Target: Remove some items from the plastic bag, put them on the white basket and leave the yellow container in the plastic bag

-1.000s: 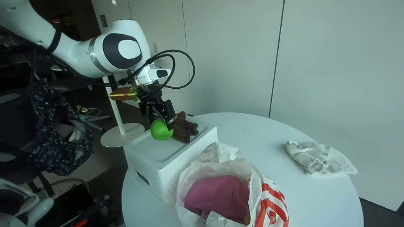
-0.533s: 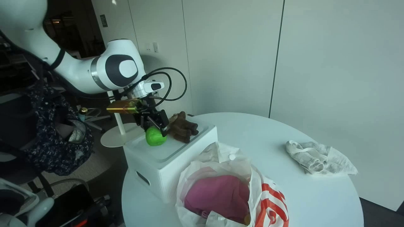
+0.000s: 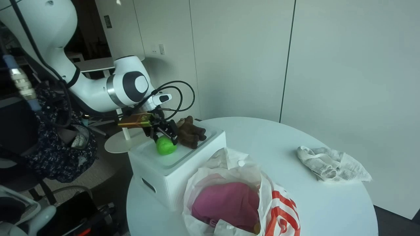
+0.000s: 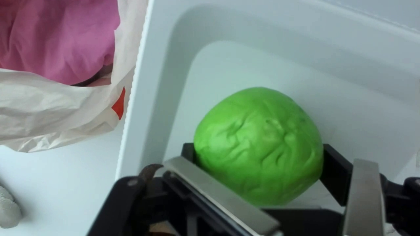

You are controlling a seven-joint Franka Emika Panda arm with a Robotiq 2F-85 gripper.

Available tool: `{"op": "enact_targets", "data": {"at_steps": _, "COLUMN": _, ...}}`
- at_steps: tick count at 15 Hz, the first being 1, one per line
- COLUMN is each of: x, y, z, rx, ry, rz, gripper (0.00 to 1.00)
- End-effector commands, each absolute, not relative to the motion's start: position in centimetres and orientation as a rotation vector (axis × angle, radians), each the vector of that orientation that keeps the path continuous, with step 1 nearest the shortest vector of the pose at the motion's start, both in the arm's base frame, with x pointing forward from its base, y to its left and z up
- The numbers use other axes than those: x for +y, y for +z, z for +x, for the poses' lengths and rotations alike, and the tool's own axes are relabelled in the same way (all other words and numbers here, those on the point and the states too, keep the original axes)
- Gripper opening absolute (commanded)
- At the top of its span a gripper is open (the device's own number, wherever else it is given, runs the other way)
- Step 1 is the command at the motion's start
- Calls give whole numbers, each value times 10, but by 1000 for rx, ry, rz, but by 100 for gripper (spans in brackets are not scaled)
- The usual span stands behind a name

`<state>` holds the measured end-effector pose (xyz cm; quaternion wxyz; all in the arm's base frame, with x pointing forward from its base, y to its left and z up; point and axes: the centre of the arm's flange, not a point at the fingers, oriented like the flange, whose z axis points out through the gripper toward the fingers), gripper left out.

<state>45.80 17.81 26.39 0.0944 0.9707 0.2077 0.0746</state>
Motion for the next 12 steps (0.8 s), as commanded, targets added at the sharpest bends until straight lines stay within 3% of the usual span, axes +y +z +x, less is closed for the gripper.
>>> {"op": "enact_targets", "data": {"at_steps": 1, "x": 190, "y": 256, "z": 469, "rx": 622, "ry": 267, "rz": 2873, "gripper": 100}}
{"op": "enact_targets", "data": {"at_steps": 10, "x": 188, "y": 261, "z": 465, "rx": 613, "ry": 226, "rz": 2902, "gripper": 100}}
{"op": "enact_targets", "data": {"at_steps": 12, "x": 189, "y": 282, "z": 468, "rx": 622, "ry": 352, "rz": 2894, "gripper": 100}}
